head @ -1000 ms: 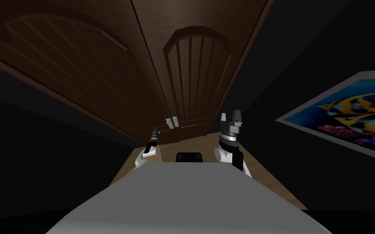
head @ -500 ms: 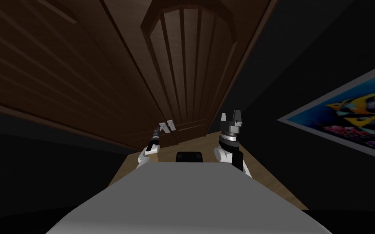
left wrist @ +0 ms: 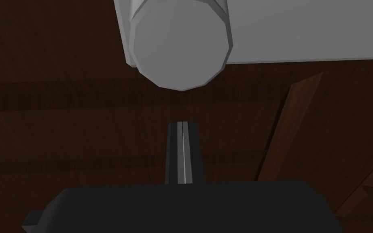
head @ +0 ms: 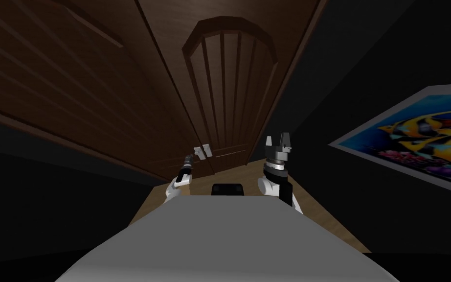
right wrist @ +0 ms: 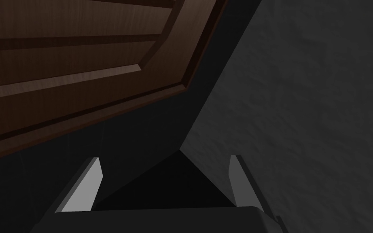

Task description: Pull the door open

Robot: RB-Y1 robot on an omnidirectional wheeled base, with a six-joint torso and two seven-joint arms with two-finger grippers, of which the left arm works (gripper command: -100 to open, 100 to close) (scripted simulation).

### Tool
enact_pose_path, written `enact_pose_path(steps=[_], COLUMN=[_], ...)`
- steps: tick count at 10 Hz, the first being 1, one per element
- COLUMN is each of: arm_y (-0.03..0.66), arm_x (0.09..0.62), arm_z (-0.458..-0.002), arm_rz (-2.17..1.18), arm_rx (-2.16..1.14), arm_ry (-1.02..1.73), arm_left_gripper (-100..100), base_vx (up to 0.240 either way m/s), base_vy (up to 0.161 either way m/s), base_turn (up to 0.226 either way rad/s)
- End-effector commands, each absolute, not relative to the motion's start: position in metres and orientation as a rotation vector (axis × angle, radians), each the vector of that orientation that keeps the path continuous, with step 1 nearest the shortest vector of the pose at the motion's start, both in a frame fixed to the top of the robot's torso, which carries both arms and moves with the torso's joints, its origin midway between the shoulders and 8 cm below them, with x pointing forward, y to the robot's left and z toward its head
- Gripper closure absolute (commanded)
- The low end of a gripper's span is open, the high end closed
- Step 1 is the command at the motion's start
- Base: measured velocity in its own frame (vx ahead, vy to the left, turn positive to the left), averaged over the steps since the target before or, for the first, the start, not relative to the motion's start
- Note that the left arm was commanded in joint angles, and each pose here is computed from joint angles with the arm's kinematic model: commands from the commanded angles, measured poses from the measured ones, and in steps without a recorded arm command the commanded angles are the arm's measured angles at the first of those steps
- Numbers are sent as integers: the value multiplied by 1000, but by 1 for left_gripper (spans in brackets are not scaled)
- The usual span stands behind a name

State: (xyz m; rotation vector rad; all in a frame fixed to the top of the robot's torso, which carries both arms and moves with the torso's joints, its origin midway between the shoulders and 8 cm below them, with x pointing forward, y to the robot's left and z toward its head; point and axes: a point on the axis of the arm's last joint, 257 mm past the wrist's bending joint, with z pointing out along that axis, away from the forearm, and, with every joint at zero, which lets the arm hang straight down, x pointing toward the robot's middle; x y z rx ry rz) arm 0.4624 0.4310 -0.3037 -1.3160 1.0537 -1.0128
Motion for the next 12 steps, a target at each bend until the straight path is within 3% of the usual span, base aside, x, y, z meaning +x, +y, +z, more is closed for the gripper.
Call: enact_pose_path(steps=[1,4,8,12], arm_y=[441,434,413,466], arm_x=[455,454,461,434], arm_z=[-307,-305,-300,-319], arm_rz=[-993,-1008,-1052,-936], arm_rx=[-1325,-1319,-1300,-1349], arm_ry=[1053,1058,1067,1050], arm_left_gripper=[-100,-100,-100,-100], base_vx=[-117,-209,-151,23], base_vy=[30,-11,-116,76], base_turn=[96,17,-58,134])
